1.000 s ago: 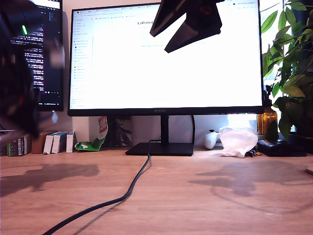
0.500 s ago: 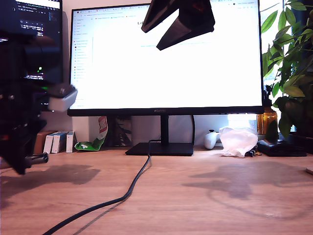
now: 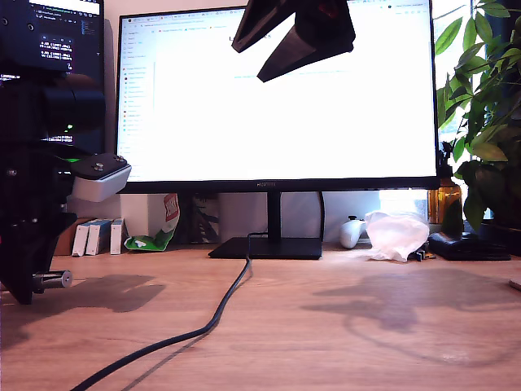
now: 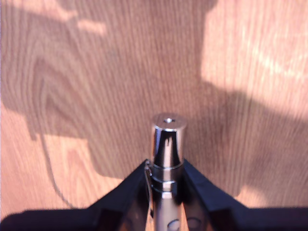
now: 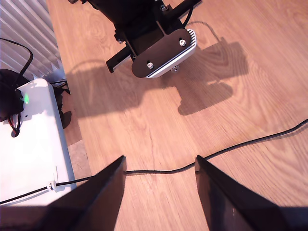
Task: Pick the metallic laser pointer with your right arm, pass it to your left arm, then place it down to the left side of the table
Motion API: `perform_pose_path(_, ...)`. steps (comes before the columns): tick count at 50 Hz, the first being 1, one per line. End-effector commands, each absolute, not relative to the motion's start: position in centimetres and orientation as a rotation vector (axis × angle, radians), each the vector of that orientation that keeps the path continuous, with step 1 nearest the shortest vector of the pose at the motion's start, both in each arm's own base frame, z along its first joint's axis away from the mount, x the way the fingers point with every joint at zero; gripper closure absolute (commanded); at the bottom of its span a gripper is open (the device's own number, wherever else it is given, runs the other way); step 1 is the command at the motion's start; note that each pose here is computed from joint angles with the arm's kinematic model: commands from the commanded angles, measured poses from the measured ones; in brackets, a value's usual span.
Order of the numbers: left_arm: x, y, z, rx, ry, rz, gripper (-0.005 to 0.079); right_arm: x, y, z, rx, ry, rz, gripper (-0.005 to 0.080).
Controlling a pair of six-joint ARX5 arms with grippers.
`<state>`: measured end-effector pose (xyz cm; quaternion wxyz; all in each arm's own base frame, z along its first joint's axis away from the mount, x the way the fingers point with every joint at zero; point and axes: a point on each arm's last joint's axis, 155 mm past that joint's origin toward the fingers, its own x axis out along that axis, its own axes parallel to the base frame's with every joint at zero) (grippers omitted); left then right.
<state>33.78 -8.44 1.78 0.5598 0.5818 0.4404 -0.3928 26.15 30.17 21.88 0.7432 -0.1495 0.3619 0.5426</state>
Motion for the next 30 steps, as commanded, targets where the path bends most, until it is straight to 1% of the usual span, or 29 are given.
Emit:
perform_pose_path(1, 33.2, -8.0, 0.7, 1.39, 1.074, -0.937, 0.042, 25.8, 30.6, 22.6, -0.329, 0.764, 1.208, 0.0342)
perform_pose_path(2, 33.4, -7.9, 0.8, 1.402, 1.073, -0.924, 0.0373, 25.8, 30.6, 22.6, -0.329, 0.763, 1.208, 0.0342)
perform_pose_path(3, 33.6, -7.8, 0.9, 1.413, 1.073, -0.912, 0.0343, 25.8, 30.6, 22.6, -0.329, 0.762, 1.208, 0.0342)
perform_pose_path(5, 33.8, -7.4, 1.0, 1.439, 1.081, -0.884, 0.0308, 25.8, 30.6, 22.6, -0.329, 0.762, 1.208, 0.0342)
perform_pose_path(10, 34.0, -6.8, 1.2, 1.472, 1.096, -0.855, 0.0306, 25.8, 30.6, 22.7, -0.33, 0.762, 1.208, 0.0342)
perform_pose_path(20, 34.0, -6.6, 1.3, 1.495, 1.101, -0.847, 0.0307, 25.9, 30.6, 22.7, -0.33, 0.758, 1.207, 0.0342)
perform_pose_path(30, 34.1, -6.1, 2.1, 1.584, 1.124, -0.788, 0.0316, 26.0, 30.7, 22.8, -0.33, 0.752, 1.207, 0.0342)
